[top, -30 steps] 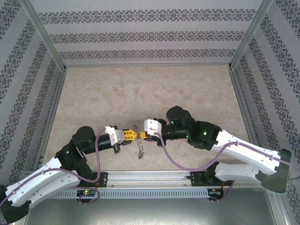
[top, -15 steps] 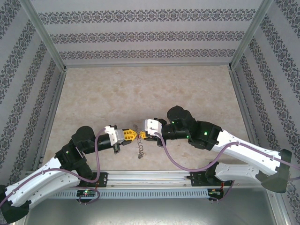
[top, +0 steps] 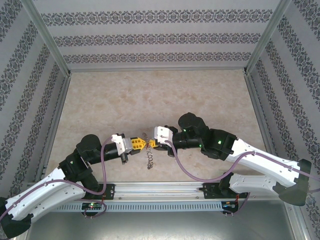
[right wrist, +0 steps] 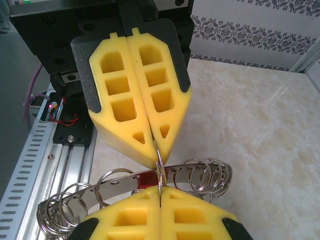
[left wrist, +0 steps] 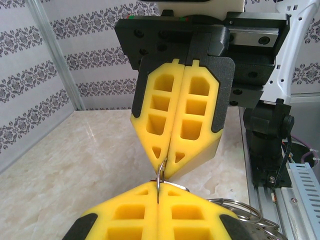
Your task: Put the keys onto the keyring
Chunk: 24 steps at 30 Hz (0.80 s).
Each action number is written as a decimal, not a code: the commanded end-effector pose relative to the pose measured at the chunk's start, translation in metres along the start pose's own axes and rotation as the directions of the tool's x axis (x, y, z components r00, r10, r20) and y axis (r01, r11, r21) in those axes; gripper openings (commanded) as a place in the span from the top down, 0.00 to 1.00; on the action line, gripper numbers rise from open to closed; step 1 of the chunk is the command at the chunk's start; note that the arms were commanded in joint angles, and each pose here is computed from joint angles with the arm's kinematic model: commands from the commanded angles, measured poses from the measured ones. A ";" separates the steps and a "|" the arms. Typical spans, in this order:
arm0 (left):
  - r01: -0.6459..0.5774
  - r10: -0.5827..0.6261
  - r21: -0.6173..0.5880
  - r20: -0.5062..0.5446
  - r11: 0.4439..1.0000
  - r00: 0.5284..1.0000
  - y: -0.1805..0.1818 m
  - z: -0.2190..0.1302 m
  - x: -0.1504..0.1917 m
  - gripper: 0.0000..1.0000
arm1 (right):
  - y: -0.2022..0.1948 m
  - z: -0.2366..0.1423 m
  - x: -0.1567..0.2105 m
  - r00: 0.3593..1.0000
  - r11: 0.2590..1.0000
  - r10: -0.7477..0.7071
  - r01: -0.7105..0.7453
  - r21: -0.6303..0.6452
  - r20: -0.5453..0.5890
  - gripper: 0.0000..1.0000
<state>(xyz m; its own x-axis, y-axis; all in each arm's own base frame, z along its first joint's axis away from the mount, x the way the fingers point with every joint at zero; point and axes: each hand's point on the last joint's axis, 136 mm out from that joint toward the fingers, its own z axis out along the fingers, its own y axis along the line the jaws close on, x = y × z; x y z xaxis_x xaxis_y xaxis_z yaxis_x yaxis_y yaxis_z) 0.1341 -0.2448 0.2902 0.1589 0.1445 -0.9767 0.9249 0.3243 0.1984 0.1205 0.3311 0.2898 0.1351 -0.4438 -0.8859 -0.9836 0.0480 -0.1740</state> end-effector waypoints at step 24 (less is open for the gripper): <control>-0.032 0.032 -0.028 -0.024 0.999 0.999 0.004 0.003 -0.004 1.00 | -0.007 -0.013 -0.033 0.997 0.998 -0.030 0.026 0.051 0.069 1.00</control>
<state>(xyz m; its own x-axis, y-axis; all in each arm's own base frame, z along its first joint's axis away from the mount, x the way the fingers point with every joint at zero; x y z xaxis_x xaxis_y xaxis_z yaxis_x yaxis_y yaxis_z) 0.1396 -0.2458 0.2897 0.1571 0.1626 -0.9741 0.9144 0.3488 0.2057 0.1286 0.3282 0.2943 0.1143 -0.4603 -0.8804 -0.9788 0.0995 -0.1791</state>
